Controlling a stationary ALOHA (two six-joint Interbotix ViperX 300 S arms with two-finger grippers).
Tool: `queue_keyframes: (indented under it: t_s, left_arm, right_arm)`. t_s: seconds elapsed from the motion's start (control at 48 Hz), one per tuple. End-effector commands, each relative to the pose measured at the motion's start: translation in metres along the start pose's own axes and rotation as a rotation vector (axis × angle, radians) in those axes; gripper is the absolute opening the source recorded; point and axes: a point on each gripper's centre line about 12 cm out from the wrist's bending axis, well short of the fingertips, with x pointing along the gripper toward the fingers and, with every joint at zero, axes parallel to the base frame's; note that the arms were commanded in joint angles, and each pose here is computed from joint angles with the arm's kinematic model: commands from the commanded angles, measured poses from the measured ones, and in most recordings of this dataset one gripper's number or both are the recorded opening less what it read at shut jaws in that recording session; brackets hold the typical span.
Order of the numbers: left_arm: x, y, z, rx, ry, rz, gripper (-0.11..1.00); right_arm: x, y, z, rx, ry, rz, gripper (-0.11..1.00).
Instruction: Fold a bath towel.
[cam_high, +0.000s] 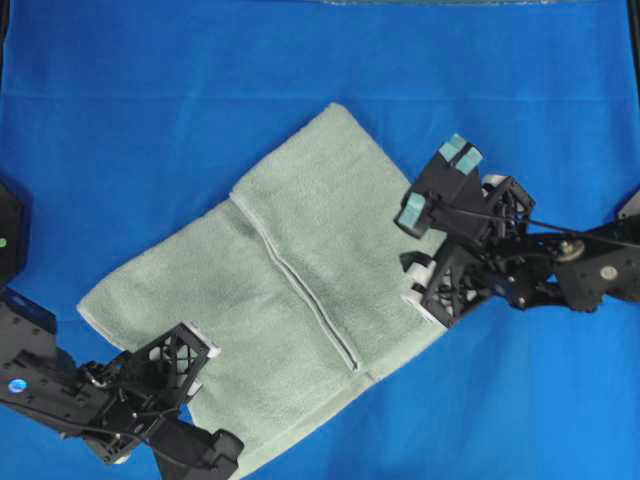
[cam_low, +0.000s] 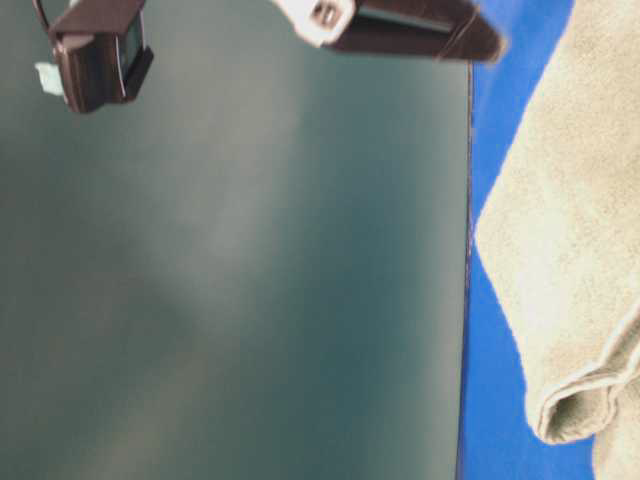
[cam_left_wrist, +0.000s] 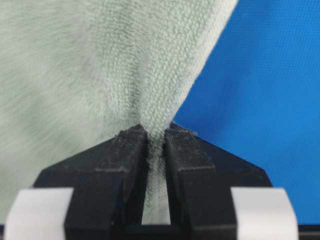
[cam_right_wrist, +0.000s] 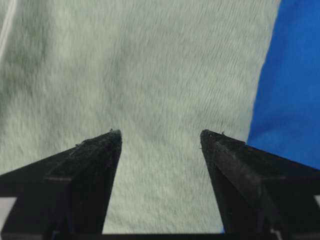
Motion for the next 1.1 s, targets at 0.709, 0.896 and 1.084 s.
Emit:
queue_keyframes:
  t_s: [0.709,0.896,1.084]
  left_arm:
    - [-0.02,0.279,0.067,0.314,0.006,0.355,0.07]
    - [-0.002,0.299,0.067,0.306,-0.087,0.426,0.07]
    - [0.01,0.299,0.053,0.207,-0.105,0.408,0.08]
  right_arm:
    - [-0.045,-0.043,-0.049,-0.066,-0.005,0.013,0.65]
    - [-0.045,-0.05,-0.052,-0.06,-0.018,0.006,0.65]
    - [-0.045,-0.049,-0.052,-0.064,-0.023,0.005,0.65]
